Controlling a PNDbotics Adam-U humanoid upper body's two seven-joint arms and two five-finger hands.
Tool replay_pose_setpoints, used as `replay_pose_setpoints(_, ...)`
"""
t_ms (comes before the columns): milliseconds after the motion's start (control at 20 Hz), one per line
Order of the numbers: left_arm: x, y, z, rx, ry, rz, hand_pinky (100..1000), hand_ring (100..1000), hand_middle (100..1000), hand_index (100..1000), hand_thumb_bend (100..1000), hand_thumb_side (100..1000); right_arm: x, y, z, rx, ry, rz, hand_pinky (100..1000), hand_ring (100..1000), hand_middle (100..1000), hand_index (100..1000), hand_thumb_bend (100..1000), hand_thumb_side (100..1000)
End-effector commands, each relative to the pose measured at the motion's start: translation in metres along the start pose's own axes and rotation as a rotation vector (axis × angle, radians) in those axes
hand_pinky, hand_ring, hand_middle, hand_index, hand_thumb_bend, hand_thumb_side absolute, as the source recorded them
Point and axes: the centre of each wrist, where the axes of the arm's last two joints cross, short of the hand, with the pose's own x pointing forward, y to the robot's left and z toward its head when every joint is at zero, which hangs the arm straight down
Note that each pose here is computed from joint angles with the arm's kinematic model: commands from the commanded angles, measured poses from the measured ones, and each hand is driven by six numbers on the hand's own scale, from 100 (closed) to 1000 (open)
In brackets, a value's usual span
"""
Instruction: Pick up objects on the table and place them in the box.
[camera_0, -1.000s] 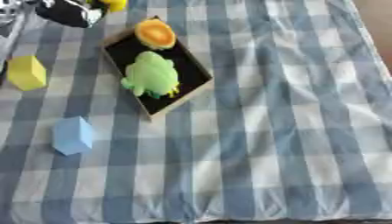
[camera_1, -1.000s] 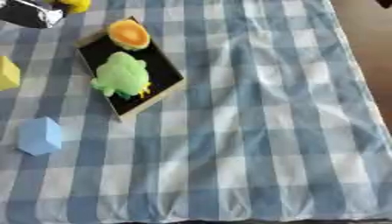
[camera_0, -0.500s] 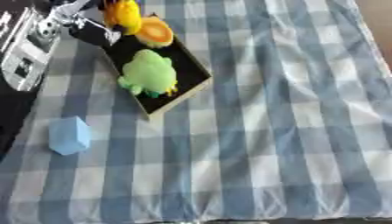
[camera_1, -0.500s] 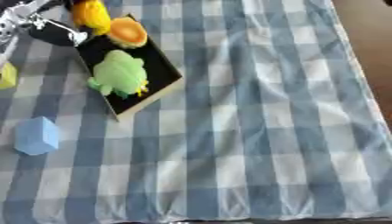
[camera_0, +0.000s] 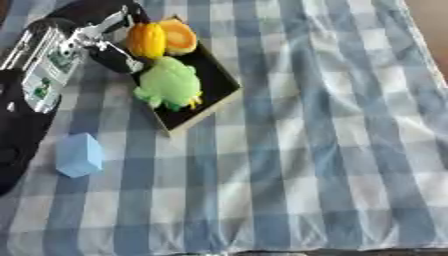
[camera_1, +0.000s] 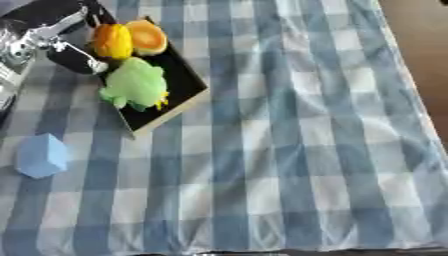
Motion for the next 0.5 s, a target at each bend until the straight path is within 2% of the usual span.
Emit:
replay_pose_setpoints(50, -0.004, 0.009, 0.002, -0.005, 0.016, -0.046, 855, 838, 819, 897, 551, 246, 0.005, -0.007, -0.003, -0.013, -0.027, 0.01, 924, 861, 782, 830, 100, 785)
replay_pose_setpoints(250, -0.007, 0.017, 0.007, -0.005, 0.03, -0.091, 911, 902, 882, 948, 646, 336, 0.003, -0.007, -0.003, -0.01, -0.019, 0.011, 925, 861, 782, 830, 100, 787)
replay_pose_setpoints(500, -0.008, 0.035, 0.018, 0.014, 0.029, -0.109, 928, 932, 897, 959, 663, 391, 0.001, -0.006, -0.002, -0.006, -0.011, 0.019, 924, 861, 782, 830, 100, 786)
